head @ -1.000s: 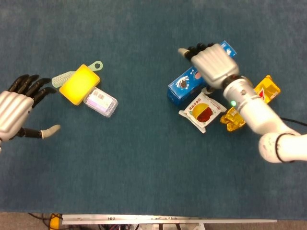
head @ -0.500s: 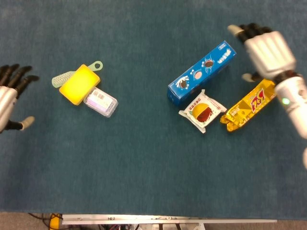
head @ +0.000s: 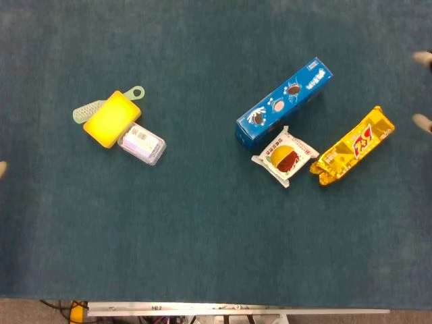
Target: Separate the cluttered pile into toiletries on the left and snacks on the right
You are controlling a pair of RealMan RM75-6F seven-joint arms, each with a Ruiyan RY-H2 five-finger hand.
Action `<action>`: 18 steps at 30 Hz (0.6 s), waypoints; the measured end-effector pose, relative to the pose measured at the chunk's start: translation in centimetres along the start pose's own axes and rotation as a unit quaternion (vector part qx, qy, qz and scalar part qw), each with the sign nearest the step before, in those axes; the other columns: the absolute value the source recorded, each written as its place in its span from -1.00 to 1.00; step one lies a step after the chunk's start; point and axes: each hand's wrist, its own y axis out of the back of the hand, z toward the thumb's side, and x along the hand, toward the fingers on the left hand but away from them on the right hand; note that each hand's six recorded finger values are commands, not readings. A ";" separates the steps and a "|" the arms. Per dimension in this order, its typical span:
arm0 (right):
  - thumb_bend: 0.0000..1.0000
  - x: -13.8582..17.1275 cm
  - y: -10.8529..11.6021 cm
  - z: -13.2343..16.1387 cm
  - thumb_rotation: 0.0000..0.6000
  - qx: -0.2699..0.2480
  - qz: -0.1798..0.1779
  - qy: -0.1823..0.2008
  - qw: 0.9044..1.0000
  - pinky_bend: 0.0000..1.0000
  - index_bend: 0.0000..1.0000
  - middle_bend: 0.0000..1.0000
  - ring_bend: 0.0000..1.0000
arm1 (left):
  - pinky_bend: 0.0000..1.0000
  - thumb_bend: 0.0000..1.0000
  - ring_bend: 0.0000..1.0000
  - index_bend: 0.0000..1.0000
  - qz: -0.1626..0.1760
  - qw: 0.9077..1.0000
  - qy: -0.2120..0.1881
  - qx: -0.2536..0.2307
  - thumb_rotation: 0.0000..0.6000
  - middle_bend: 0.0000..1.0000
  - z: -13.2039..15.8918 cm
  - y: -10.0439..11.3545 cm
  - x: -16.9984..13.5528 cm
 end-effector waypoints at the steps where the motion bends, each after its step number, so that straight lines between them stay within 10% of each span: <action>1: -1.00 0.6 0.0 -0.5 1.00 -0.001 -0.001 -0.005 1.000 -0.48 -0.44 -0.38 -0.59 | -0.92 -0.63 -0.96 -0.67 0.002 1.000 0.004 -0.002 1.00 -0.84 -0.2 0.0 -0.2; 18: -1.00 8.3 -1.2 -5.8 1.00 -0.009 0.022 -0.078 0.997 -0.48 -0.44 -0.38 -0.59 | -0.92 -0.63 -0.95 -0.67 0.056 0.998 0.003 -0.027 1.00 -0.79 0.4 -0.8 -4.6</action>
